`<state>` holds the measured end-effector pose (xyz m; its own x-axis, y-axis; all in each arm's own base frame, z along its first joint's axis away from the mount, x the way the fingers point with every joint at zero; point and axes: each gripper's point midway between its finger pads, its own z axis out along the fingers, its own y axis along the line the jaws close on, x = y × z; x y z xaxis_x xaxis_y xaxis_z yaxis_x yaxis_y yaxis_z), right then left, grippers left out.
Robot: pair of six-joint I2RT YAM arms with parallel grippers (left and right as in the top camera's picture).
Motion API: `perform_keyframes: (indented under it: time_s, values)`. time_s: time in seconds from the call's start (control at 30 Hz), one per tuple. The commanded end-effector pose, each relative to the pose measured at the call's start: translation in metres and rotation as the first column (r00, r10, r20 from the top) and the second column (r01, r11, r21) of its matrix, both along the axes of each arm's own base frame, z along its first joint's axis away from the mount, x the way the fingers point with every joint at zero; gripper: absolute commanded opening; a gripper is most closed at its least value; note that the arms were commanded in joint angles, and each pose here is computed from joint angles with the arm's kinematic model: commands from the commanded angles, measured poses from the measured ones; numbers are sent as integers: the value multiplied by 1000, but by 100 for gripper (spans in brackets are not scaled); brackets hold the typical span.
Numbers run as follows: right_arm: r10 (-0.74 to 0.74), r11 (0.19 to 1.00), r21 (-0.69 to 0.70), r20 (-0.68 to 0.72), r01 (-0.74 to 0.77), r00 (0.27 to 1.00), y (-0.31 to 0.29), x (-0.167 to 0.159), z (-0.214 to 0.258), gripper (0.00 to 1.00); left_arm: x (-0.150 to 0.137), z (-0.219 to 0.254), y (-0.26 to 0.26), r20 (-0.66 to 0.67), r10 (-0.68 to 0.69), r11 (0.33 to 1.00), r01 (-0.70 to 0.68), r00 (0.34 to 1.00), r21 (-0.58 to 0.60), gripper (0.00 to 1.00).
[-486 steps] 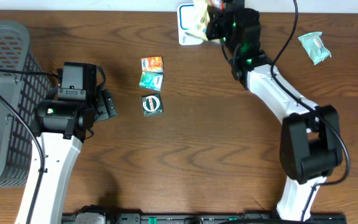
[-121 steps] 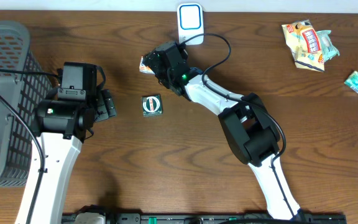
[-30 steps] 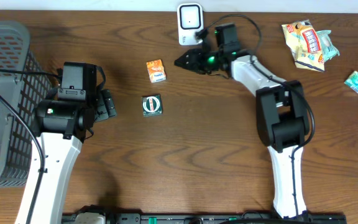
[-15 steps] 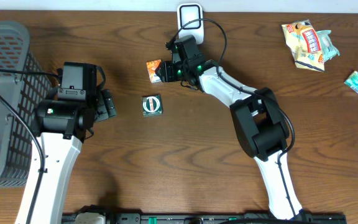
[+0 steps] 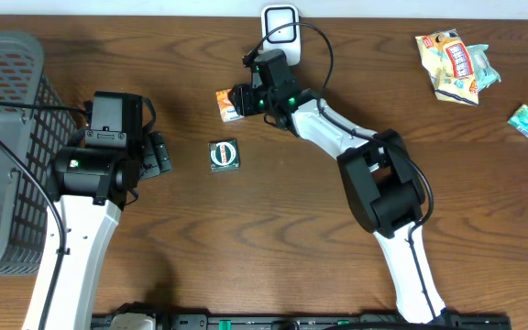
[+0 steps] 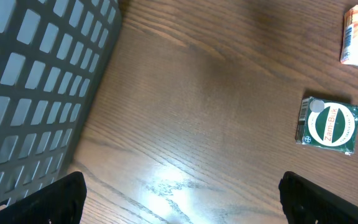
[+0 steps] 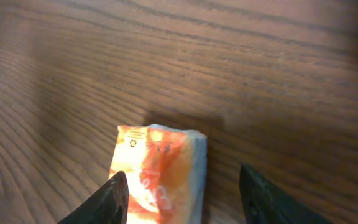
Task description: Scan the item barcode
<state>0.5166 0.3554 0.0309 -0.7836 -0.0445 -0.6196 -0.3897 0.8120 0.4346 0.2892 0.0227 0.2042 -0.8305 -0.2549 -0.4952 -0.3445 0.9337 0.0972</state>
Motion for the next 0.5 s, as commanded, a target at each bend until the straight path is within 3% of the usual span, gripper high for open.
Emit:
perform_keyframes:
  time_s: [0.0,0.2,0.37,0.47]
  values:
    - [59,998,2,-43,-59,997,13,-15,-24,49,2,4,0,10,3,1000,-3,1000,0,98]
    - [94,995,-11,-54,-94,994,16,-22,-29,35,2,4,0,9,4,1000,-4,1000,-1,98]
    - [126,992,43,-84,-122,989,12,-23,-23,2,2,4,0,9,4,1000,-4,1000,-1,97]
    - [166,976,163,-133,-144,977,7,-23,-5,1,2,4,0,10,4,1000,-4,1000,-1,98]
